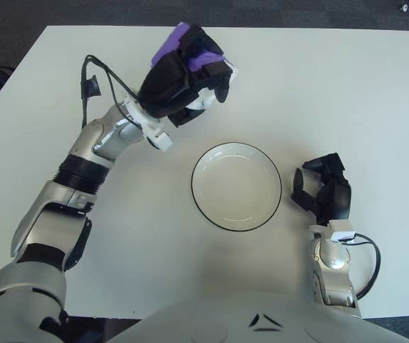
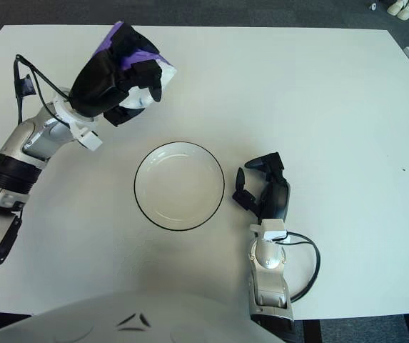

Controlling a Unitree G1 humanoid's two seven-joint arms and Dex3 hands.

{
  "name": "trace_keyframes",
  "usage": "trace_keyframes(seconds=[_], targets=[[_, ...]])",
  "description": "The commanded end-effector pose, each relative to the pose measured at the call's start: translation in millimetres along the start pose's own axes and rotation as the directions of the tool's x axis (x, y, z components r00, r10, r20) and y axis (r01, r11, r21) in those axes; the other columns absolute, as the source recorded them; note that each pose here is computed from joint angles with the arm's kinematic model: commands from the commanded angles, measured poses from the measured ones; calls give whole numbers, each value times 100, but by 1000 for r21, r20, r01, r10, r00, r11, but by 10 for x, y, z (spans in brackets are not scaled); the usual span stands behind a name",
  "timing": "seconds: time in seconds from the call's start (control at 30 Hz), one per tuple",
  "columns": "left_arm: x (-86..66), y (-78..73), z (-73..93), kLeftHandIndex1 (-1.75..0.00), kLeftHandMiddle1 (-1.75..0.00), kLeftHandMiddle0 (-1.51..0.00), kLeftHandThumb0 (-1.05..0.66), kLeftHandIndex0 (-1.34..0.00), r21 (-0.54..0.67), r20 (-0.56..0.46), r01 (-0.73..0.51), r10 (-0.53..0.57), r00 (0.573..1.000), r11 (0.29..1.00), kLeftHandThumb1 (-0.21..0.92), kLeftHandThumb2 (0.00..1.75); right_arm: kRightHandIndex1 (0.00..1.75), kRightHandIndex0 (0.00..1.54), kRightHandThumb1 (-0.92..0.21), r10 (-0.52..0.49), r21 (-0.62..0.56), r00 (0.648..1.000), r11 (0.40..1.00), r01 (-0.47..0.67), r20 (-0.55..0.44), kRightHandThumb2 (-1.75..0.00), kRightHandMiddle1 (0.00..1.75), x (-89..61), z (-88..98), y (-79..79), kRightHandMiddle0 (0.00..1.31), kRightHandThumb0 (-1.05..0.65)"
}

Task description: Put the tissue paper into the plate.

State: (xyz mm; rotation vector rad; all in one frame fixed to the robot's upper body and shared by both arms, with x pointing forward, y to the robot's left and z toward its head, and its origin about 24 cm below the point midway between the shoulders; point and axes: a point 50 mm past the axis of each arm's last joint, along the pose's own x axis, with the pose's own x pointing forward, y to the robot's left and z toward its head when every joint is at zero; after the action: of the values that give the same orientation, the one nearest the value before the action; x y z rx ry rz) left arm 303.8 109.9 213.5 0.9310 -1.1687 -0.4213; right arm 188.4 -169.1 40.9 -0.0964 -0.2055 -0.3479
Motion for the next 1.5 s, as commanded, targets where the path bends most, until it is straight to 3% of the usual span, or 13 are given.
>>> trace_keyframes(seconds=[0.0,0.1,0.2,0.53,0.83,1.47], targets=[[-38,-28,81,-175,-160,-97,0,-71,-147,52,25,-18,998,989,-11,175,150,47,-55,4,-35,988,999,-9,-152,-103,175,-135,-223,-8,43,-41],[-56,-60,177,-175,-158,-98,0,-71,-290,85,54,-31,996,955,-11,175,149,47,-56,2,-37,989,999,-8,-150,-101,175,-136,-218,-4,42,-41],[-61,-63,229,-175,-158,-99,0,-71,-343,125,95,-55,991,935,-11,175,149,47,-57,8,-35,990,999,-13,-141,-101,175,-135,-218,4,41,-41],[-57,-50,259,-175,-159,-98,0,-71,-351,201,196,-131,971,915,-11,174,150,48,-57,13,-43,989,999,-20,-144,-101,175,-136,-224,12,42,-41],[-48,-176,303,-175,-160,-97,0,-69,-344,209,335,-277,938,877,-9,173,152,47,-56,0,-36,990,999,-6,-143,-102,175,-154,-213,14,42,-41],[25,-331,347,-175,-160,-97,0,-69,-406,229,366,-294,928,838,-9,173,154,42,-60,-8,-33,989,999,3,-150,-96,175,-188,-193,10,39,-40]])
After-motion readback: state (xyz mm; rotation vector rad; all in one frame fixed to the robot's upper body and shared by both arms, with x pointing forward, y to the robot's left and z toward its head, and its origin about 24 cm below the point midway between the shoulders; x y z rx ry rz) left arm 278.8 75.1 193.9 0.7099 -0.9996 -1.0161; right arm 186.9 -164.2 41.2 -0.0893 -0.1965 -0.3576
